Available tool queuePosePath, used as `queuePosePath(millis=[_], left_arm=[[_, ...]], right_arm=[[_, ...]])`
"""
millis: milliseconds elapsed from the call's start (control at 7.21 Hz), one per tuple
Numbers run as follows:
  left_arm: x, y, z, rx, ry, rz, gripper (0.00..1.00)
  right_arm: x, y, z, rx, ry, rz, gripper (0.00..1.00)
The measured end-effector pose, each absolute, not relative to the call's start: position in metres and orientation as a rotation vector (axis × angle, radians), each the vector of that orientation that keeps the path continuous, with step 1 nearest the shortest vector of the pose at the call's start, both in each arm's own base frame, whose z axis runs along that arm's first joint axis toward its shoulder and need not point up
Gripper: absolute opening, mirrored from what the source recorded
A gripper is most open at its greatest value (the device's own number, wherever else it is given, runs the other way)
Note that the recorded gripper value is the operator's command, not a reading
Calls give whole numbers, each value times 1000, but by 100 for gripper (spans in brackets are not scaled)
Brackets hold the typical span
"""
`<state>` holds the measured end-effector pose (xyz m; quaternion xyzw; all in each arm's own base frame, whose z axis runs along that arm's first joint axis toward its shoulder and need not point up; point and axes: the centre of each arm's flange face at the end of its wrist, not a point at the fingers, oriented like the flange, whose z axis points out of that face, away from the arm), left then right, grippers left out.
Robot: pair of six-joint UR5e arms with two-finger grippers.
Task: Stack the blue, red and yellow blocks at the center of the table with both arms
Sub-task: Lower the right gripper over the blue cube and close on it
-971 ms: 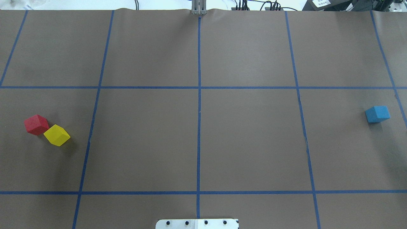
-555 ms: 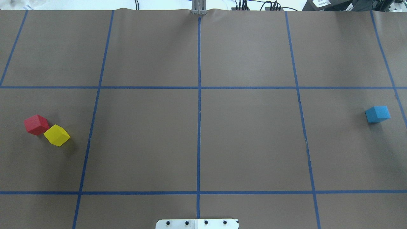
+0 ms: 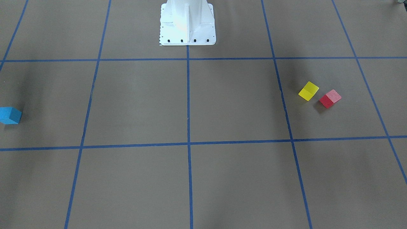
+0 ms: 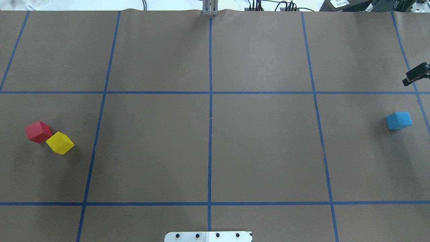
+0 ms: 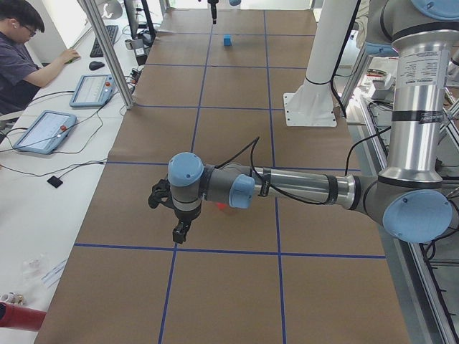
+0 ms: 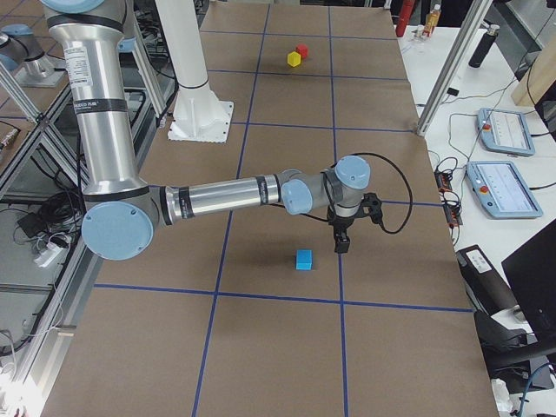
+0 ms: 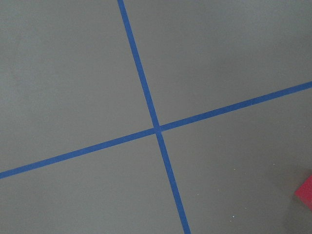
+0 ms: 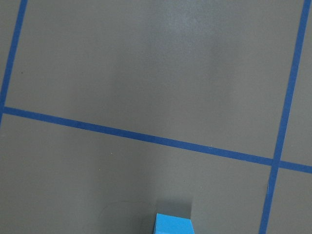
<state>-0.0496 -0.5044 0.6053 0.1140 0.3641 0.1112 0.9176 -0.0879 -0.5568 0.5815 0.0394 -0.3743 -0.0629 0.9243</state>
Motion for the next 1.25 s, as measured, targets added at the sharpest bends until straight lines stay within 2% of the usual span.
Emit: queuePosePath(millis=[416, 1249], left_arm=[[-50, -506, 603, 241, 748, 232, 100], [-50, -505, 604, 254, 747, 239, 100]], right_arm=[[-133, -562, 607, 21, -758, -126, 100], [-157, -542, 650, -76, -734, -141, 100]])
